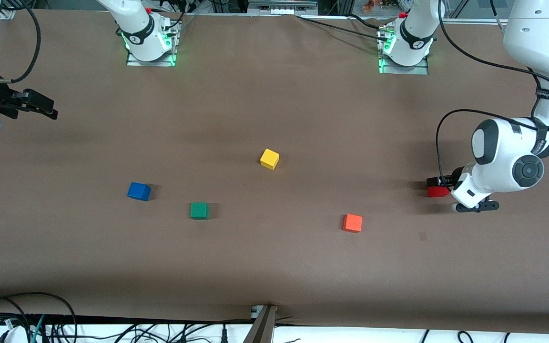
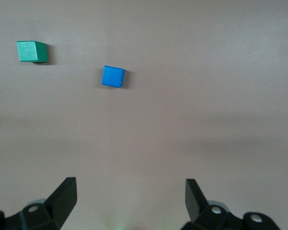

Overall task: Pass red block to right arm, stack on blue
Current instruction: 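Reach the left gripper down to the red cube and grasp it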

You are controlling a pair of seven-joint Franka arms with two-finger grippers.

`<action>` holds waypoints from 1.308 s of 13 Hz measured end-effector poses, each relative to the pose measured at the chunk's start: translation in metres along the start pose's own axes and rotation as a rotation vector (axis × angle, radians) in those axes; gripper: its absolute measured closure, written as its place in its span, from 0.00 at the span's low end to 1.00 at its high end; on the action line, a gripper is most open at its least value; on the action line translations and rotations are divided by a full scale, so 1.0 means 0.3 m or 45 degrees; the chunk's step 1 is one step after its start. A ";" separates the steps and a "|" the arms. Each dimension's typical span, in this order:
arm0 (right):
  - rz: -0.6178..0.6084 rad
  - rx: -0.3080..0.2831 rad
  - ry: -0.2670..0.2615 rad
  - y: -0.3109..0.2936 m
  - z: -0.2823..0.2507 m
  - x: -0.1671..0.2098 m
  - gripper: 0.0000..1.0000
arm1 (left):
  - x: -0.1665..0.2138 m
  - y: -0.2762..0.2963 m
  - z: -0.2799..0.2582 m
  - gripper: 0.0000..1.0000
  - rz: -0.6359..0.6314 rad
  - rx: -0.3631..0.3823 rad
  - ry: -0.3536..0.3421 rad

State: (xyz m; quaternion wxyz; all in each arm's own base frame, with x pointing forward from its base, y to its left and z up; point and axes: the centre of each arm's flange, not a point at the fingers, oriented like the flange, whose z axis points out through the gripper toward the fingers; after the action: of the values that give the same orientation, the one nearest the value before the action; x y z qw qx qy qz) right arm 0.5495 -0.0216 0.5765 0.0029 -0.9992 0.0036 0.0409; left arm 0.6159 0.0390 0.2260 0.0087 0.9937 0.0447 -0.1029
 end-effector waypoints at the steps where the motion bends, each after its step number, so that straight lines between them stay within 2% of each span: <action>1: 0.000 0.000 0.000 0.000 0.000 0.000 0.00 | 0.005 -0.005 0.015 0.00 0.012 -0.001 0.004; 9: 0.001 0.000 0.000 0.000 0.000 0.000 0.00 | 0.026 -0.021 0.115 0.01 0.098 0.049 0.005; 10: 0.001 0.000 0.000 0.000 0.000 0.000 0.00 | 0.027 -0.021 0.115 0.04 0.121 0.049 0.005; 13: 0.001 0.000 0.000 0.000 0.000 0.000 0.00 | 0.031 -0.030 0.110 0.41 0.165 0.049 0.009; 15: 0.000 0.000 0.000 -0.001 0.000 0.000 0.00 | 0.036 -0.039 0.102 0.44 0.261 0.050 0.013; 17: -0.002 0.000 0.000 -0.003 0.000 0.000 0.00 | 0.048 -0.049 0.057 0.44 0.459 0.049 -0.018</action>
State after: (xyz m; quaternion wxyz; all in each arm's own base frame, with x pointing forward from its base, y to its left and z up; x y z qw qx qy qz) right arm 0.5496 -0.0205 0.5764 0.0029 -0.9991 0.0029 0.0410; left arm 0.6251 0.0544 0.2061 0.0082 0.9848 -0.1363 -0.1075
